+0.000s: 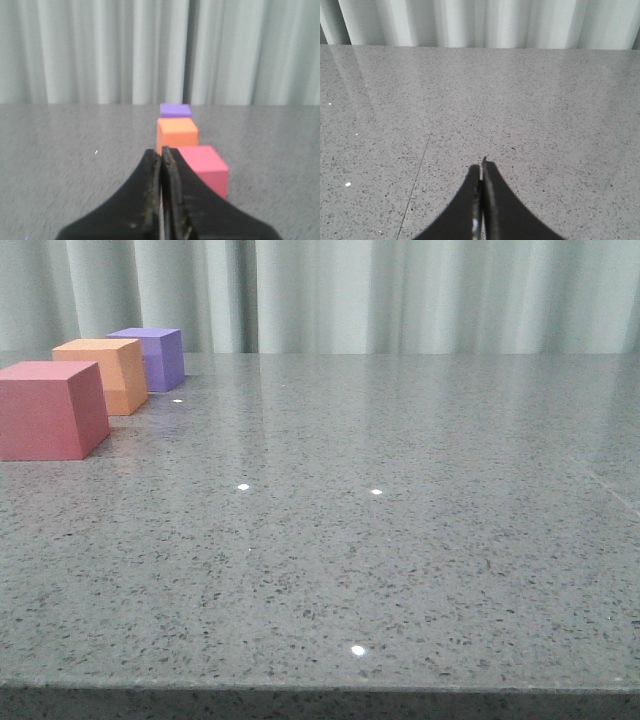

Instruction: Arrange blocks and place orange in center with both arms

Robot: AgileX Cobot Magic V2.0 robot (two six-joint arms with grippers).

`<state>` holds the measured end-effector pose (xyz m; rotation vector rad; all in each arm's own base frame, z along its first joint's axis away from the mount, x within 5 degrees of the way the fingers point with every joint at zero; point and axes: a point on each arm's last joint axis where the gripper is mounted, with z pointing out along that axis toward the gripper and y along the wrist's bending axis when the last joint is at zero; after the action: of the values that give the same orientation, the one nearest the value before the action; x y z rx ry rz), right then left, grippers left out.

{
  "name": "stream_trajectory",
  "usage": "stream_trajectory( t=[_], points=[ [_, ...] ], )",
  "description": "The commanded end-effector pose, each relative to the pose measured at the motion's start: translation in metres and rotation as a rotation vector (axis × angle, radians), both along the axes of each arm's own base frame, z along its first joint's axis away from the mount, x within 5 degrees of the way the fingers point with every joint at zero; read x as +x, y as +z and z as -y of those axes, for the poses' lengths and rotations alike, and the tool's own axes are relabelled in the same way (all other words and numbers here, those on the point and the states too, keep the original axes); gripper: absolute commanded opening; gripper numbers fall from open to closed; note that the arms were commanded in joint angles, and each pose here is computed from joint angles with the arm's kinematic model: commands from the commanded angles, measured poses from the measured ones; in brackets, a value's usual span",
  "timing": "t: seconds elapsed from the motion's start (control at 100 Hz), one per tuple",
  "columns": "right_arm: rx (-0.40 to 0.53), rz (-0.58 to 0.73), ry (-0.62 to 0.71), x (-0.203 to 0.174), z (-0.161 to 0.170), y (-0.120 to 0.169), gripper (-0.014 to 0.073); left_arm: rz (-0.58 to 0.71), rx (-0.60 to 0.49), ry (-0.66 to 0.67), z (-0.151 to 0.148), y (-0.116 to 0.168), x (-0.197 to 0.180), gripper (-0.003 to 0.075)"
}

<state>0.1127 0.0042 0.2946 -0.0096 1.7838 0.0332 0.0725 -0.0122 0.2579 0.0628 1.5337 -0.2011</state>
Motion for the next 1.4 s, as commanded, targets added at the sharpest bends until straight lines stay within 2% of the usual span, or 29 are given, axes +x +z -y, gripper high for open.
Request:
stream_trajectory(
  t=[0.0,0.33,0.55,1.39],
  points=[
    [-0.014,0.097,0.012,0.003,-0.001,0.015,-0.0069,0.098,-0.022,0.029,-0.003,0.001,-0.005,-0.0020],
    [-0.014,0.097,0.012,0.003,-0.001,0.015,-0.0069,0.165,-0.004,0.111,-0.009,-0.034,-0.022,-0.0020],
    [-0.014,0.097,0.012,0.003,-0.001,0.015,-0.0069,0.140,0.011,0.112,-0.009,-0.049,-0.019,-0.0020],
    [-0.014,0.097,0.012,0.003,-0.001,0.015,-0.0069,0.128,0.028,0.112,-0.009,-0.051,-0.018,-0.0020]
  ],
)
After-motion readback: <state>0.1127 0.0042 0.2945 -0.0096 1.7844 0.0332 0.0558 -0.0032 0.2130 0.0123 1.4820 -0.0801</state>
